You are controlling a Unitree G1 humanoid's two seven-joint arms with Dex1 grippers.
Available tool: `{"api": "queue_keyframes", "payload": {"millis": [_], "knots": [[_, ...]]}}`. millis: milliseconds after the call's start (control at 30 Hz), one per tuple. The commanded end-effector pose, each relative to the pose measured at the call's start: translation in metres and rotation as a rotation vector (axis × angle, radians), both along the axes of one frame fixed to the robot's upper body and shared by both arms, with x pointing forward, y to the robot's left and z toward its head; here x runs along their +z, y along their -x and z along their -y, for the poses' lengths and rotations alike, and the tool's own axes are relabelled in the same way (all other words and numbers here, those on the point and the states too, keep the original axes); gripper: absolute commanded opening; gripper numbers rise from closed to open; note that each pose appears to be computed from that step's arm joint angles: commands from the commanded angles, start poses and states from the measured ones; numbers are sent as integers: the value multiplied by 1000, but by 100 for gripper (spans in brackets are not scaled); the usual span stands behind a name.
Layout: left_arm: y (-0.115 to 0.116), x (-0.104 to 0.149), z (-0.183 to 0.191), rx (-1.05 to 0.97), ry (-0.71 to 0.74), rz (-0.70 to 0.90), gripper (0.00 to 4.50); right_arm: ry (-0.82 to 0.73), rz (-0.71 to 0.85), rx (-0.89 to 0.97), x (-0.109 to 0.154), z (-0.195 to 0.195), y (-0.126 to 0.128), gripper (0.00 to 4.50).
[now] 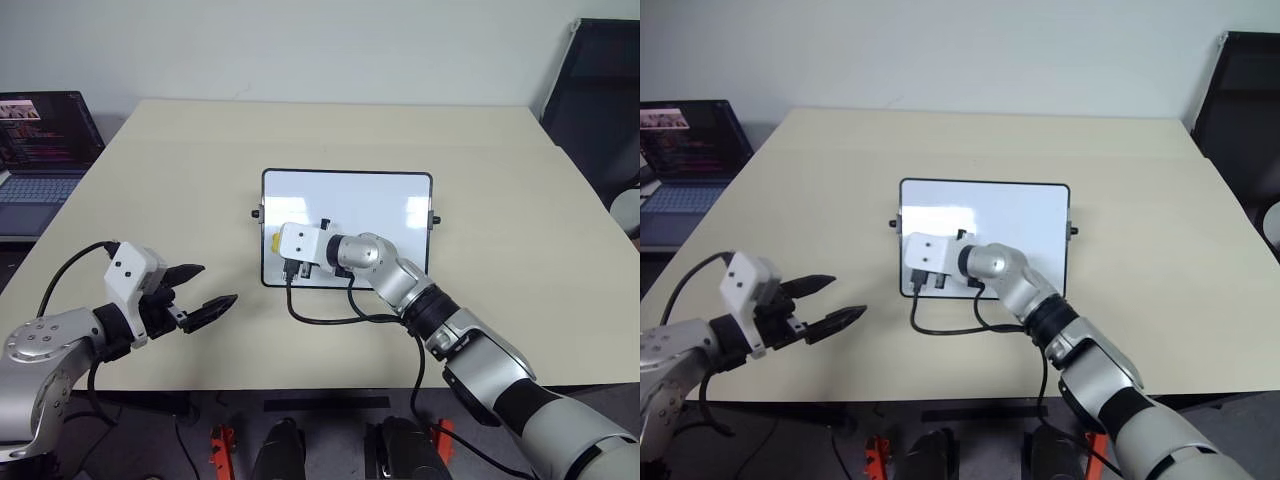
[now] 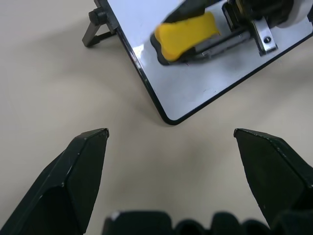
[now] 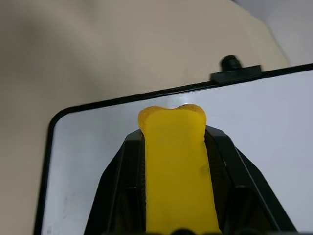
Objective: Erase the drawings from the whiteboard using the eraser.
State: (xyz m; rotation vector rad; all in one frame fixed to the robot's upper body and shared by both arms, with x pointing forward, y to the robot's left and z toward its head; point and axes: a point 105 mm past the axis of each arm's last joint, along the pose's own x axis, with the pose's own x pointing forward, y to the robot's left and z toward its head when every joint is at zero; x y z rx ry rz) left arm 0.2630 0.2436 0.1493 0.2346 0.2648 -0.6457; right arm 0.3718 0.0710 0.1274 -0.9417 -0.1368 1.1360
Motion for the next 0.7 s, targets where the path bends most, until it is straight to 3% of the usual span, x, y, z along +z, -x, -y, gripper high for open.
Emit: {"api": "queue_keyframes", "payload": {"millis": [33,267,433,600,700], "knots": [[0,7,3,-13,-10,35,450,143,-9,-8,-26,24,-5,125],[-1,7,4,-25,-25,37,450,-15,171,-187,15,29,-36,125],[-2,7,5,-28,-25,39,450,55,123,-159,-2,33,-31,125],[-3,7,6,-31,-22,38,450,244,74,3,-32,39,-10,125],[-3,7,6,-31,-21,38,450,278,112,38,-32,41,-7,125]]}}
